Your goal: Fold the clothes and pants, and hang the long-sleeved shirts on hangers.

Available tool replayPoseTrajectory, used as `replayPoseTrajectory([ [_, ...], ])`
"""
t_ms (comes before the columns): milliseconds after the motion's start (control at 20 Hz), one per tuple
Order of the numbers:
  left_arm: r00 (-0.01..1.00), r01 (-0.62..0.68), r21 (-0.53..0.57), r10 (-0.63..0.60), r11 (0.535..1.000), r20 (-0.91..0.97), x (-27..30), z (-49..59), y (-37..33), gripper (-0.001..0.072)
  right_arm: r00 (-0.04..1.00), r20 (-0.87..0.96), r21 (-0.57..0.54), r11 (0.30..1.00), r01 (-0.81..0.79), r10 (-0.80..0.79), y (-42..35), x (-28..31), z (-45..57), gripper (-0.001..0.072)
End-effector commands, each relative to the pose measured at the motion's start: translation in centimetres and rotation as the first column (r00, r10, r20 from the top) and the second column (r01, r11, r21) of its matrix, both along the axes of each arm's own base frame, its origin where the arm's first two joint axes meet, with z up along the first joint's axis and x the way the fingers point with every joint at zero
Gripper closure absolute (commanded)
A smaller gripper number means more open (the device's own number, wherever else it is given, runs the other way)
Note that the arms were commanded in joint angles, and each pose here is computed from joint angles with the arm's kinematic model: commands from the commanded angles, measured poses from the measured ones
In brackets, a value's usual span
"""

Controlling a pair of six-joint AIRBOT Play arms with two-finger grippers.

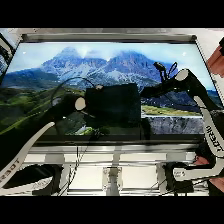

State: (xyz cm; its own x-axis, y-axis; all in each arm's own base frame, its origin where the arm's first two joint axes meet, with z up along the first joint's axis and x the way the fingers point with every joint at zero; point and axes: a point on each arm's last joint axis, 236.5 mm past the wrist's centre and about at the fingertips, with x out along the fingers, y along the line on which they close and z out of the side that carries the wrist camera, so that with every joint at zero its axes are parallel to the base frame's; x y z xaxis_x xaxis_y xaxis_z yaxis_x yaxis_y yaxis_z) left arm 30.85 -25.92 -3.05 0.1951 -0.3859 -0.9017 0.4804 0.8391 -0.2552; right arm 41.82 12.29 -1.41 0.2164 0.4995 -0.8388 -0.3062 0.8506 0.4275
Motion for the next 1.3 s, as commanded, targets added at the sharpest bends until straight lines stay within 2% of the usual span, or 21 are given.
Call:
replayPoseTrajectory([
  [0, 0.985, -0.170, 0.075, 0.167, 0.983, 0.050, 2.7, 0.9, 5.4, 0.0683, 1.000, 0.001, 0.000, 1.000, 0.000, 0.000, 0.0, 0.0, 0.0, 0.0166],
  [150, 0.976, -0.218, 0.107, 0.220, 0.970, -0.007, 1.7, -1.8, 7.3, 0.0683, 1.000, 0.024, -0.003, 1.000, 0.015, -0.015, -0.1, 0.7, 0.1, 0.0166],
  [350, 0.977, -0.206, 0.091, 0.211, 0.974, -0.044, -0.4, -4.3, 6.2, 0.0683, 1.000, 0.016, 0.004, 1.000, 0.016, -0.016, 0.0, 0.7, -0.2, 0.0164],
  [450, 0.977, -0.190, 0.107, 0.199, 0.976, -0.077, -1.8, -5.2, 6.1, 0.0684, 0.999, -0.011, 0.028, 0.999, -0.035, 0.035, 0.7, -0.3, -0.2, 0.0155],
  [550, 0.977, -0.167, 0.134, 0.182, 0.977, -0.112, -3.4, -6.1, 6.3, 0.0684, 0.997, -0.022, 0.048, 0.996, -0.079, 0.080, 1.3, -1.1, 0.0, 0.0050],
  [650, 0.975, -0.145, 0.154, 0.168, 0.977, -0.144, -4.7, -6.8, 6.4, 0.0683, 0.992, -0.039, 0.059, 0.991, -0.116, 0.119, 1.6, -1.9, -0.1, 0.0025],
  [800, 0.974, -0.143, 0.157, 0.167, 0.977, -0.153, -5.0, -6.9, 6.4, 0.0683, 0.986, -0.097, 0.077, 0.989, -0.127, 0.135, 1.8, -2.5, -1.8, 0.0027],
  [950, 0.975, -0.145, 0.152, 0.167, 0.978, -0.148, -5.0, -6.6, 6.4, 0.0683, 0.977, -0.158, 0.117, 0.985, -0.125, 0.143, 3.2, -2.8, -4.0, 0.0029],
  [1150, 0.981, -0.153, 0.114, 0.164, 0.982, -0.101, -4.5, -4.8, 6.1, 0.0683, 0.965, -0.189, 0.113, 0.980, -0.162, 0.181, 6.0, -3.4, -6.8, 0.0034],
  [1200, 0.983, -0.156, 0.096, 0.164, 0.983, -0.078, -4.2, -3.9, 6.0, 0.0683, 0.965, -0.183, 0.112, 0.979, -0.169, 0.187, 6.7, -3.3, -7.1, 0.0068],
  [1250, 0.985, -0.158, 0.080, 0.163, 0.984, -0.058, -4.1, -3.0, 5.9, 0.0683, 0.967, -0.170, 0.109, 0.979, -0.175, 0.191, 7.4, -3.2, -7.2, 0.0180],
])
